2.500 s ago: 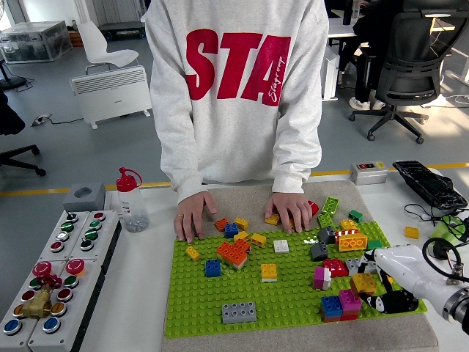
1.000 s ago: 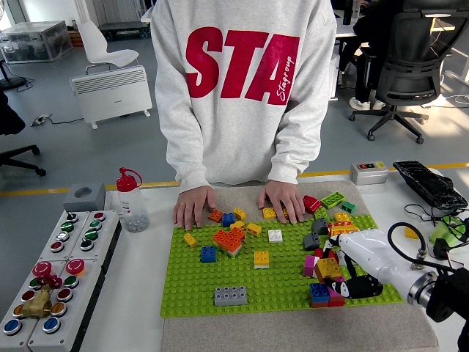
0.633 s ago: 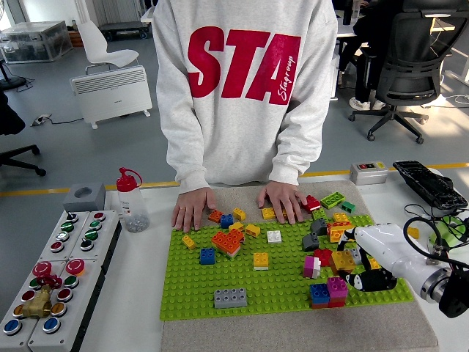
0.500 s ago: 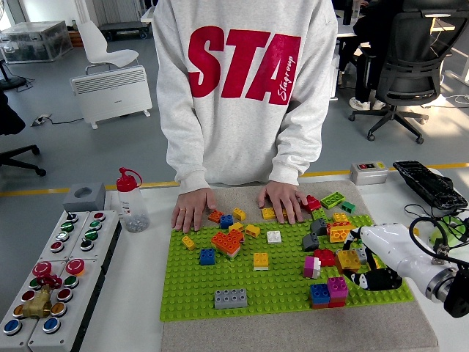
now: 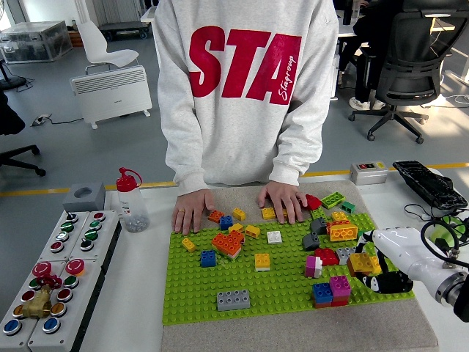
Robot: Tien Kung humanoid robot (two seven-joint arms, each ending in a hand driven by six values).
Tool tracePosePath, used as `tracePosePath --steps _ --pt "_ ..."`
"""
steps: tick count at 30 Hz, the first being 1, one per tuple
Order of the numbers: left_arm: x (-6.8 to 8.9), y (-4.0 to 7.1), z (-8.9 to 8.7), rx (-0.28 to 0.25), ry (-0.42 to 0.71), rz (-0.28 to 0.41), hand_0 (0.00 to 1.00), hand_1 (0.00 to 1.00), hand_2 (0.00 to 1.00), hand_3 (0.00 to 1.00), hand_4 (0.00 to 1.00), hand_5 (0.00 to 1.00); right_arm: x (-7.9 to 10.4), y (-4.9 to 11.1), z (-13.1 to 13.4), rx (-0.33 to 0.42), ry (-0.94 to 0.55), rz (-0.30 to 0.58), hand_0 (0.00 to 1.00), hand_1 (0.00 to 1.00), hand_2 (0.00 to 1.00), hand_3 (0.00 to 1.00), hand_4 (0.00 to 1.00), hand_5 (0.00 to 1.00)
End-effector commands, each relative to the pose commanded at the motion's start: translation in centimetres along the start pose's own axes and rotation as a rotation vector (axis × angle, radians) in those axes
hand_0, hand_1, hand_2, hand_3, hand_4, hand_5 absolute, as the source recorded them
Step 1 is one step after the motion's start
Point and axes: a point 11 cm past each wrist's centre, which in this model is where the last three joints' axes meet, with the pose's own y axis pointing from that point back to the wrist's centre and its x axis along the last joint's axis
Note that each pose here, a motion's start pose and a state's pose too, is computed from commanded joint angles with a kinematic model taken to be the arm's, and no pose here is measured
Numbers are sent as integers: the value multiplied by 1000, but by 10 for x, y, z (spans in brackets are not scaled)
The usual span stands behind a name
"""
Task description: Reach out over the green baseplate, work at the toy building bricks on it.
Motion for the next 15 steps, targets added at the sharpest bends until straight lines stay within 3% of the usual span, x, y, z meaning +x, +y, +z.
tracePosePath --steps 15 --pt "2 1 3 -7 1 2 692 690 652 618 361 998 -3 -16 -56 148 -4 -6 251 101 206 506 586 177"
